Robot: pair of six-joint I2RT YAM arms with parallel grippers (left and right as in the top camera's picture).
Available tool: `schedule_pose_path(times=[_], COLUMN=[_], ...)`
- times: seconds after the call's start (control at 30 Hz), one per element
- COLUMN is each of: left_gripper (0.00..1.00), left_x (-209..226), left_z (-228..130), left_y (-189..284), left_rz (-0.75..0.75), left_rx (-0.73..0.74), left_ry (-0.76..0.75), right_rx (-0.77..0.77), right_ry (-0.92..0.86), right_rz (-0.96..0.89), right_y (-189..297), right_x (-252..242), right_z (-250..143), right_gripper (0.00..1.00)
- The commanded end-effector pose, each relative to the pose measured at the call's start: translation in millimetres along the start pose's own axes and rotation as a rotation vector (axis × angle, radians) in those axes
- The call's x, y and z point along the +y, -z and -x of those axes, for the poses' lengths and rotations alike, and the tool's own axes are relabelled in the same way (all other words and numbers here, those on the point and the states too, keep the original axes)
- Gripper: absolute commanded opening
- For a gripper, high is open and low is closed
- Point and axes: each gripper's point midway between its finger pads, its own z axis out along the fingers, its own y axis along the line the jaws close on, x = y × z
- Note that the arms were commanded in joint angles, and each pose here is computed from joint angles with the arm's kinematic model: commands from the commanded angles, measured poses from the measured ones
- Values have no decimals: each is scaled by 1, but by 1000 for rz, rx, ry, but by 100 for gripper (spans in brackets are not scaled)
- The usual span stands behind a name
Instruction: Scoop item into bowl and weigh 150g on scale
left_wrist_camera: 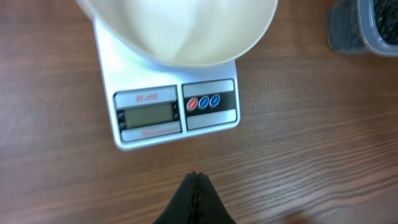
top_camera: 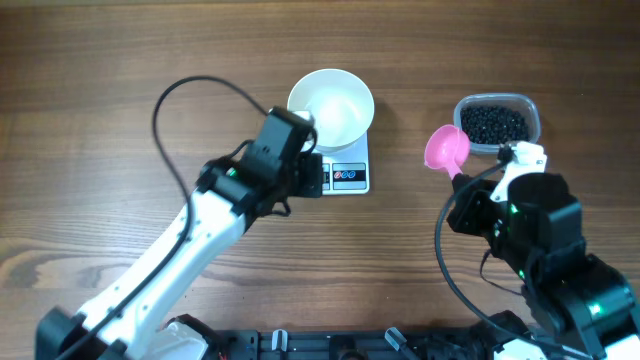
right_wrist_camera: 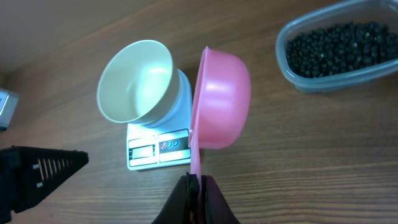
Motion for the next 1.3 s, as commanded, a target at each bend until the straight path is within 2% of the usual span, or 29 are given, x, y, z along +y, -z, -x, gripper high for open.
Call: schedule_pose_path(times=[0.0, 0.27, 0.8, 1.27], left_gripper=[4, 4, 4, 4], left_x=[-17, -30, -25, -9], left_z=[16, 10, -1, -13], left_y=[-12, -28, -91, -116], left_rz=[-20, -24, 4, 68], left_rx=[8, 29, 102, 152], left_ry=[-137, -226, -230, -227], right_rx=[-49, -60, -117, -122], right_ry=[-69, -70, -115, -90], right_rz=[-36, -41, -99, -112], right_y=[-5, -20, -34, -34], right_x=[-1, 4, -12, -14], right_z=[16, 25, 47, 48], right_gripper=[5, 4, 4, 4])
